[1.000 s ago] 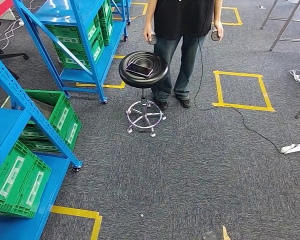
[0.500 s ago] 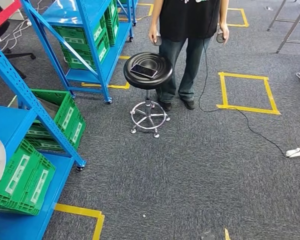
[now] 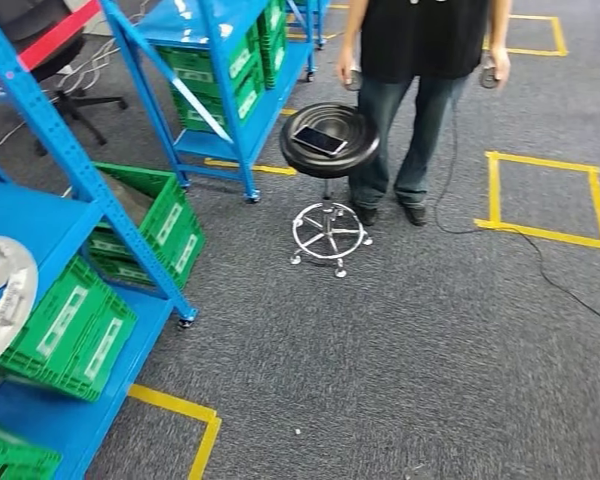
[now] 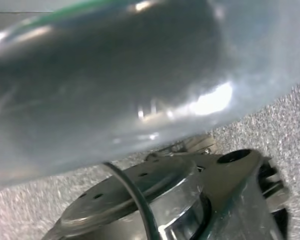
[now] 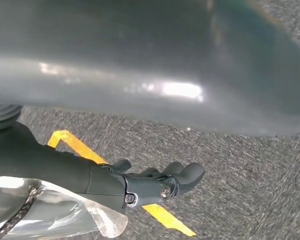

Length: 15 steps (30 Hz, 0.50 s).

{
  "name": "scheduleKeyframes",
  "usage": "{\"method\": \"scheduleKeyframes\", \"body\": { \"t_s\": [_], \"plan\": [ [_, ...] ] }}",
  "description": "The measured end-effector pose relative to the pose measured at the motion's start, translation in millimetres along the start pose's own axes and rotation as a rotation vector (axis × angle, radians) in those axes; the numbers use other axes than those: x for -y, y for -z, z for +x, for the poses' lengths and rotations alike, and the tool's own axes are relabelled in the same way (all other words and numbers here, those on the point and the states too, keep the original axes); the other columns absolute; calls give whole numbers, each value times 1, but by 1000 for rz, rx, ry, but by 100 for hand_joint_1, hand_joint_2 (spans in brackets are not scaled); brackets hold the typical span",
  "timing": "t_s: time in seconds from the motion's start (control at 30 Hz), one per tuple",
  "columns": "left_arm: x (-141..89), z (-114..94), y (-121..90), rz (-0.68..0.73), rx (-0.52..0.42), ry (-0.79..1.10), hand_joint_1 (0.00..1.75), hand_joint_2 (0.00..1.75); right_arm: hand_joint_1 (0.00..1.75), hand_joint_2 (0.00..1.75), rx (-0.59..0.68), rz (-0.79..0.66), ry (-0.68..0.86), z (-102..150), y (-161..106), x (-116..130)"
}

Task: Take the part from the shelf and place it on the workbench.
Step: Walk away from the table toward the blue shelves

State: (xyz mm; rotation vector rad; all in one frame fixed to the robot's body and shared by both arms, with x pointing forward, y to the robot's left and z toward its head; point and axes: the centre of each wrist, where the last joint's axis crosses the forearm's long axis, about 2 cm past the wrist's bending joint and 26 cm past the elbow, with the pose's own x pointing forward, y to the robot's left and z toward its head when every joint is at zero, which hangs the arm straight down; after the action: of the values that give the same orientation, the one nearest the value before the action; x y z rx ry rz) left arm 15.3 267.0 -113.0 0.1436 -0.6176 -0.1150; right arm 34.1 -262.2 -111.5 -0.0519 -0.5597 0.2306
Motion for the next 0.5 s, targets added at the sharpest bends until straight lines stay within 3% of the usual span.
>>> {"method": "scheduleKeyframes", "body": {
  "t_s": [0.5],
  "plan": [
    [0,0,0,2,5,1,0,0,0,0,19,0,0,4,2,1]
  ]
}}
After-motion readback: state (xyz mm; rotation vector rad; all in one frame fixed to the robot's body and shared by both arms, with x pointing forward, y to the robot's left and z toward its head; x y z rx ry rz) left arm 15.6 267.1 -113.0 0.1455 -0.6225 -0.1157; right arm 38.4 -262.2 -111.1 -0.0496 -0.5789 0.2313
